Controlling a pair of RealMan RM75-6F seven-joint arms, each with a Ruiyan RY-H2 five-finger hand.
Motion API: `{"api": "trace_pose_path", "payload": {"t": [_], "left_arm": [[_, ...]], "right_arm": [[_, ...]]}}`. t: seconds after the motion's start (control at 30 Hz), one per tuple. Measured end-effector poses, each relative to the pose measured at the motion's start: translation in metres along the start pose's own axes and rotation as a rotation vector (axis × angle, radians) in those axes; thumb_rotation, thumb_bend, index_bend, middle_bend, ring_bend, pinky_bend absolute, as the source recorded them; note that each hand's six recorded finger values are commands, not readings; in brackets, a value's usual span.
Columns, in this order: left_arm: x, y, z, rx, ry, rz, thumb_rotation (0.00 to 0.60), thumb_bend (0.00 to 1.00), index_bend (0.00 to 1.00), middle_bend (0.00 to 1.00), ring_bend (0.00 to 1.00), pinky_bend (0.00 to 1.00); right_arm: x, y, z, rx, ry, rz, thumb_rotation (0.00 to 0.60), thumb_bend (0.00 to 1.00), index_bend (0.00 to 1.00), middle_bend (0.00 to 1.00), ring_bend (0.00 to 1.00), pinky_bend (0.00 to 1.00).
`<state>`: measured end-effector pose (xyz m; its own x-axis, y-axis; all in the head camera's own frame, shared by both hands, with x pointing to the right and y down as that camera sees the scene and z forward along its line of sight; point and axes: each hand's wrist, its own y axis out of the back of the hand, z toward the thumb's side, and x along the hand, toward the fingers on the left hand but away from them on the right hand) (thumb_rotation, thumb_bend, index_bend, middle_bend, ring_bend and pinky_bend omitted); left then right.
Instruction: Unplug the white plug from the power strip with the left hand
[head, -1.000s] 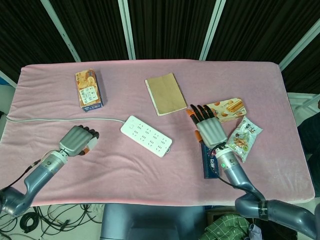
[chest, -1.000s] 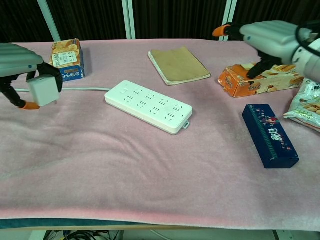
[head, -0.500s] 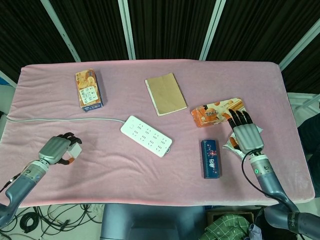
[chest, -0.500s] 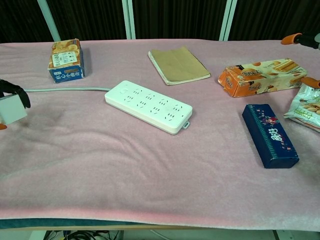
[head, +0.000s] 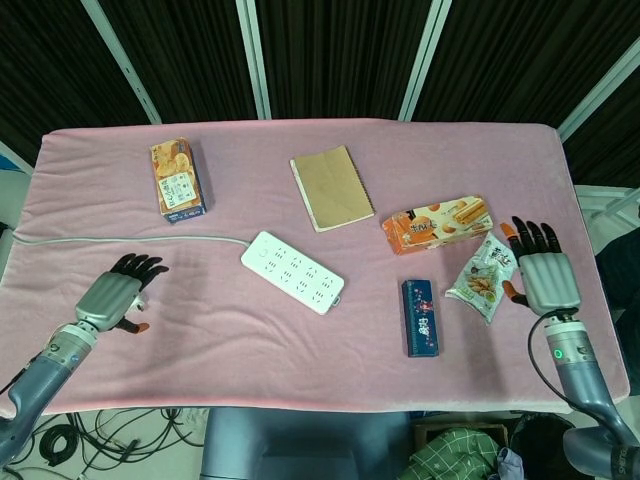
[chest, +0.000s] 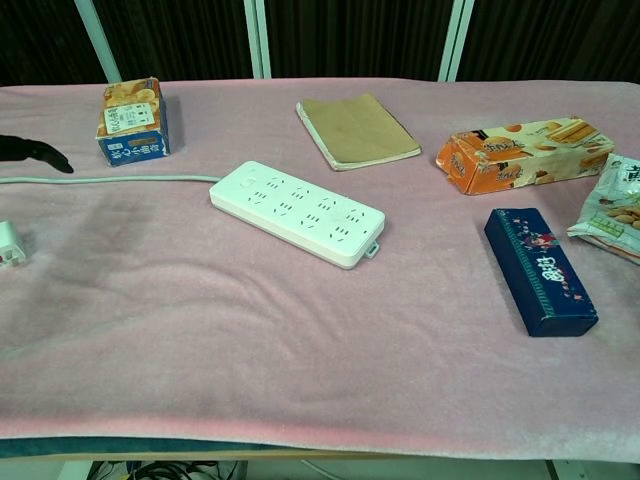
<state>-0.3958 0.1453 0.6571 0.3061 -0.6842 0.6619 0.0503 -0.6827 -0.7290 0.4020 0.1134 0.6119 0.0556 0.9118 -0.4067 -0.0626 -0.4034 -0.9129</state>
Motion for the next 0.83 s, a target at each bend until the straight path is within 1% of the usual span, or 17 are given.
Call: {"api": "trace_pose_path", "payload": {"t": [0.07, 0.17, 0.33, 0.47, 0.57, 0.63, 0.67, 0.83], "left_arm": [[-0.008, 0.008, 0.002, -0.018, -0.001, 0.043, 0.600, 0.01, 0.18, 0.08, 0.00, 0.00], [-0.033, 0.019, 0.002, -0.061, 0.015, 0.115, 0.600, 0.01, 0.18, 0.08, 0.00, 0.00], [-0.084, 0.019, -0.005, -0.132, 0.086, 0.182, 0.600, 0.01, 0.18, 0.08, 0.00, 0.00], [-0.120, 0.015, -0.013, -0.167, 0.168, 0.239, 0.600, 0.02, 0.17, 0.08, 0.00, 0.00], [-0.143, 0.010, -0.018, -0.192, 0.238, 0.299, 0.600, 0.02, 0.16, 0.08, 0.00, 0.00], [-0.153, 0.005, -0.020, -0.213, 0.271, 0.318, 0.600, 0.02, 0.16, 0.08, 0.00, 0.00], [-0.156, 0.004, -0.020, -0.222, 0.280, 0.320, 0.600, 0.02, 0.16, 0.08, 0.00, 0.00], [-0.162, 0.006, -0.017, -0.230, 0.263, 0.341, 0.600, 0.02, 0.16, 0.08, 0.00, 0.00]], "right_arm": [[0.011, 0.006, -0.011, -0.020, -0.019, -0.020, 0.600, 0.20, 0.00, 0.00, 0.00, 0.04], [0.038, 0.009, -0.026, -0.034, -0.031, -0.026, 0.600, 0.21, 0.00, 0.00, 0.00, 0.04], [0.079, 0.010, -0.035, -0.044, -0.050, -0.043, 0.600, 0.21, 0.00, 0.00, 0.00, 0.04], [0.113, 0.005, -0.028, -0.091, -0.043, -0.049, 0.600, 0.21, 0.00, 0.00, 0.00, 0.04], [0.136, -0.004, -0.013, -0.116, -0.018, -0.028, 0.600, 0.21, 0.00, 0.00, 0.00, 0.04], [0.144, -0.009, -0.006, -0.121, -0.005, -0.017, 0.600, 0.21, 0.00, 0.00, 0.00, 0.04], [0.148, -0.012, -0.002, -0.118, 0.001, -0.010, 0.600, 0.21, 0.00, 0.00, 0.00, 0.04], [0.150, -0.017, 0.000, -0.105, 0.000, 0.003, 0.600, 0.21, 0.00, 0.00, 0.00, 0.04]]}}
